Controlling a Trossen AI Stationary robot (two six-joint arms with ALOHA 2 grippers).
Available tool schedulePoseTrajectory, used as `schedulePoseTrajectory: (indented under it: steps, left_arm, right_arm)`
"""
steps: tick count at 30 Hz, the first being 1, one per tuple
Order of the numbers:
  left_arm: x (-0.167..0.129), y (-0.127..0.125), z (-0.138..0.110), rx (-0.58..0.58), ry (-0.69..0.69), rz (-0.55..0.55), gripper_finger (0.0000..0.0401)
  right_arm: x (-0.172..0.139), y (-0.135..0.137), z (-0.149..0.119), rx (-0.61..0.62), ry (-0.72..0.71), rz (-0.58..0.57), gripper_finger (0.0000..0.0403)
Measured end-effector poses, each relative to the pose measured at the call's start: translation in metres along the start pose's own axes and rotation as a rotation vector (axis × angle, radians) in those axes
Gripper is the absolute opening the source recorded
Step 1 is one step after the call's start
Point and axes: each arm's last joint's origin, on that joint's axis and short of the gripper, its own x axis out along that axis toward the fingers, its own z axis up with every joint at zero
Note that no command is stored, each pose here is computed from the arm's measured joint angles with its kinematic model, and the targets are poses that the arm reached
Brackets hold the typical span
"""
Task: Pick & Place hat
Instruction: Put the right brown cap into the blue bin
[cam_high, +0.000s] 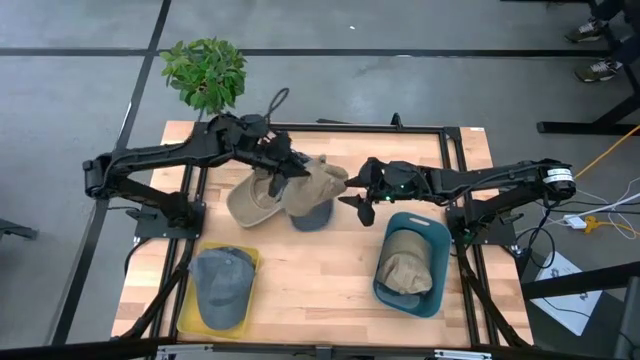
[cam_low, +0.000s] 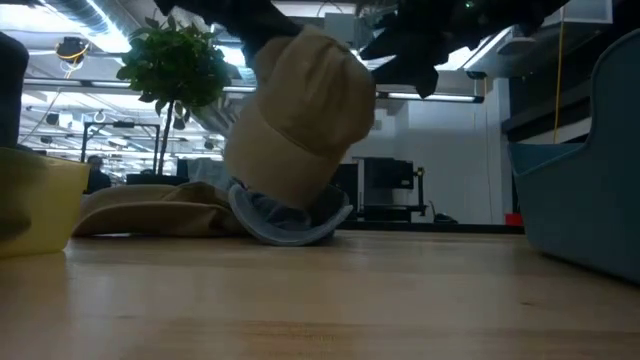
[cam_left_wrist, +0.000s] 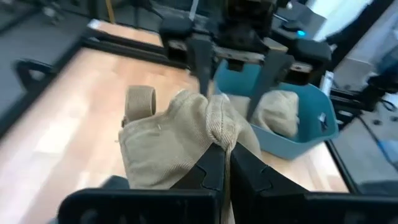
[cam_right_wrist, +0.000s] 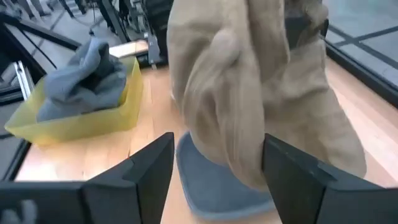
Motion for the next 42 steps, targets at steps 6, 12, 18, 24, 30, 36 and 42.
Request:
schedulePoseTrajectory:
  steps: [6, 12, 18, 24, 30, 36, 42]
  left_arm:
    - [-0.026, -0.008, 0.010, 0.040, -0.087, 0.108, 0.0004]
    - [-0.029, -0.011, 0.011, 0.048, -0.097, 0.129, 0.0004]
    - [-0.032, -0.007, 0.003, 0.045, -0.022, 0.226, 0.0004]
    - [-0.044, -0.010, 0.002, 0.043, -0.016, 0.299, 0.0004]
    - [-0.043, -0.018, 0.015, 0.066, -0.159, 0.272, 0.0004]
    - [-0.033, -0.025, 0.024, 0.075, -0.256, 0.219, 0.0004]
    - [-0.023, -0.031, 0.026, 0.093, -0.292, 0.179, 0.0005]
  right_arm:
    - [0.000, 0.002, 0.009, 0.013, -0.097, 0.015, 0.0231]
    - [-0.002, 0.005, 0.016, 0.019, -0.168, 0.037, 0.0232]
    - [-0.003, 0.016, 0.016, -0.034, -0.186, 0.077, 0.0232]
    - [-0.005, 0.027, 0.016, -0.153, -0.220, 0.111, 0.0232]
    - [-0.006, 0.029, 0.017, -0.157, -0.231, 0.115, 0.0232]
    - [0.004, 0.023, 0.016, -0.069, -0.260, -0.031, 0.0232]
    - [0.017, 0.008, 0.014, -0.026, -0.288, -0.157, 0.0232]
